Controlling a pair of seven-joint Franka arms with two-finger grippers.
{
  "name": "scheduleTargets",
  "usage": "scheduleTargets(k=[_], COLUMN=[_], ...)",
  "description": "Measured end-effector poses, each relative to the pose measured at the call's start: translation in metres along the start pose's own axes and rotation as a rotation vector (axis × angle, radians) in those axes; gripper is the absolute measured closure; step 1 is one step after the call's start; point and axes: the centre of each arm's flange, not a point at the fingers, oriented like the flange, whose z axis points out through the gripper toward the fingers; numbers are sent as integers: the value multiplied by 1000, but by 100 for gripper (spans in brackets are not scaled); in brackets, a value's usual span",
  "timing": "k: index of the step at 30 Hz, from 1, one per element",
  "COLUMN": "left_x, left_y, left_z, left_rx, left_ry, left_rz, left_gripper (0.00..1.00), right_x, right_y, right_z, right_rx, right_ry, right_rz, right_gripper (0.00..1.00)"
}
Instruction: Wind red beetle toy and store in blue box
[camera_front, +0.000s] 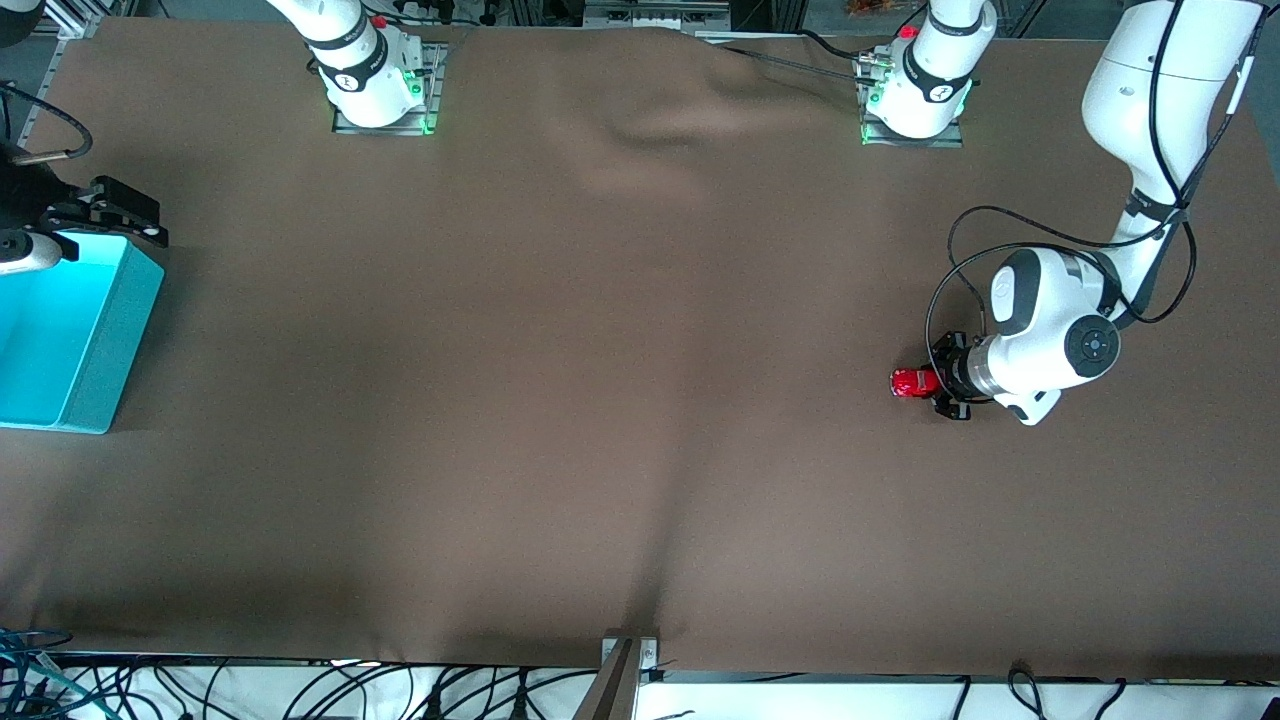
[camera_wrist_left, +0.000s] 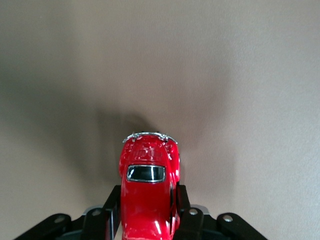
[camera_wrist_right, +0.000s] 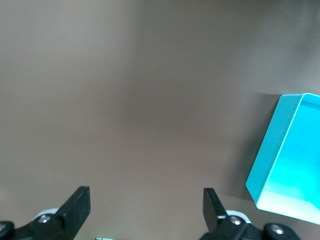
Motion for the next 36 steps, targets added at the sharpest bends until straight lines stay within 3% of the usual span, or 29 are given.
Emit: scheduleTargets(k=[36], left_x=[14], left_y=[0], left_z=[-2], left_rx=[3], left_ry=[14], left_rz=[88], left_gripper=[53], right_x=[0], right_y=[0], right_z=[0], right_rx=[0], right_ry=[0], right_rz=[0], right_gripper=[0])
